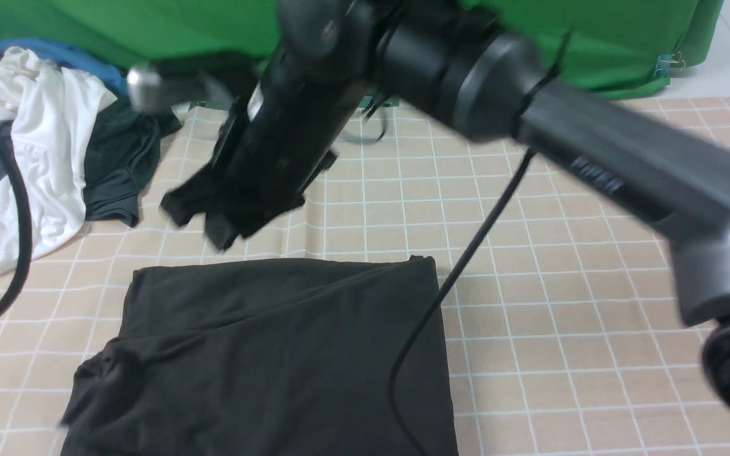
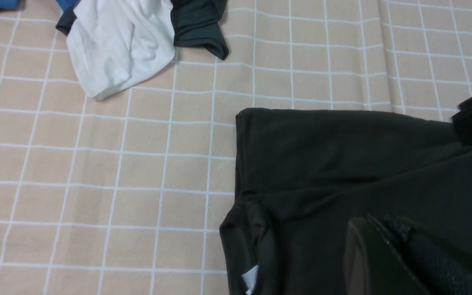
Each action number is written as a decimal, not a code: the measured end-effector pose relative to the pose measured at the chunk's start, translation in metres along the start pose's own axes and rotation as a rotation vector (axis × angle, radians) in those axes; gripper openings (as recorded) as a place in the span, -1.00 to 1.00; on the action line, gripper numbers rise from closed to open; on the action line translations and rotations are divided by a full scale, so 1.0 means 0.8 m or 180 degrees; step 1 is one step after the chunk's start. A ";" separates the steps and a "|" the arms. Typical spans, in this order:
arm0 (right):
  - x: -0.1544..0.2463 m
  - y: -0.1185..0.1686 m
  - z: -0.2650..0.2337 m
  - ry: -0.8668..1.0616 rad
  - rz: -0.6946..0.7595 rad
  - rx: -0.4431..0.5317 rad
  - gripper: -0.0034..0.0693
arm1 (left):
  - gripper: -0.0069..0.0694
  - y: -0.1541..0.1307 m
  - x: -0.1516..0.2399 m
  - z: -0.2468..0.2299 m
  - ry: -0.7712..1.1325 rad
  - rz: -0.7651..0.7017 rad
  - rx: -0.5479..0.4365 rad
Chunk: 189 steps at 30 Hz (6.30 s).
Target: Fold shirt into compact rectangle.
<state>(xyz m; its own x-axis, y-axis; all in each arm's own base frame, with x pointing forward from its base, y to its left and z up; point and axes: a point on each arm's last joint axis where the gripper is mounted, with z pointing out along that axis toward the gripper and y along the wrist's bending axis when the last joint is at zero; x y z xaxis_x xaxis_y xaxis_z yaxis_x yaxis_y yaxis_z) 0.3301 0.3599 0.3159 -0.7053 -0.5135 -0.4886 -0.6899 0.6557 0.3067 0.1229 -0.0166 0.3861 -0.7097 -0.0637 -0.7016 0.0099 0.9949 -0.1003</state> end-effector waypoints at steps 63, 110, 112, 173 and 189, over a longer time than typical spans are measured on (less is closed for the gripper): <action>0.078 -0.322 -0.027 0.0140 0.1541 0.0915 -0.53 | -0.77 -0.012 0.072 0.140 0.0869 -0.0369 0.0349; 0.459 -0.028 -0.330 -0.4544 -0.0537 0.2337 -0.69 | -0.77 -0.001 0.103 0.003 -0.0617 0.0048 0.0647; 0.468 -0.027 -0.325 -0.4588 -0.0572 0.2359 -0.59 | -0.77 -0.001 0.103 0.003 -0.0632 0.0047 0.0649; 0.472 -0.027 -0.322 -0.4624 -0.0596 0.2375 -0.23 | -0.77 0.041 0.231 0.113 -0.2001 0.0545 -0.0152; 0.490 -0.057 -0.280 -0.3395 -0.0332 0.3006 -0.23 | -0.77 0.041 0.231 0.113 -0.2002 0.0545 -0.0152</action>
<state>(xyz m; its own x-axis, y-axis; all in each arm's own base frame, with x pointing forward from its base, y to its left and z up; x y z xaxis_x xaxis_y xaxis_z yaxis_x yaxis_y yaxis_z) 0.0491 0.0049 0.2932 0.0912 -0.2044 -0.9746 -0.0660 0.9753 -0.2107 0.0556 -0.0030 0.1895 -0.1530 0.0768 -0.9852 0.0447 0.9965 0.0708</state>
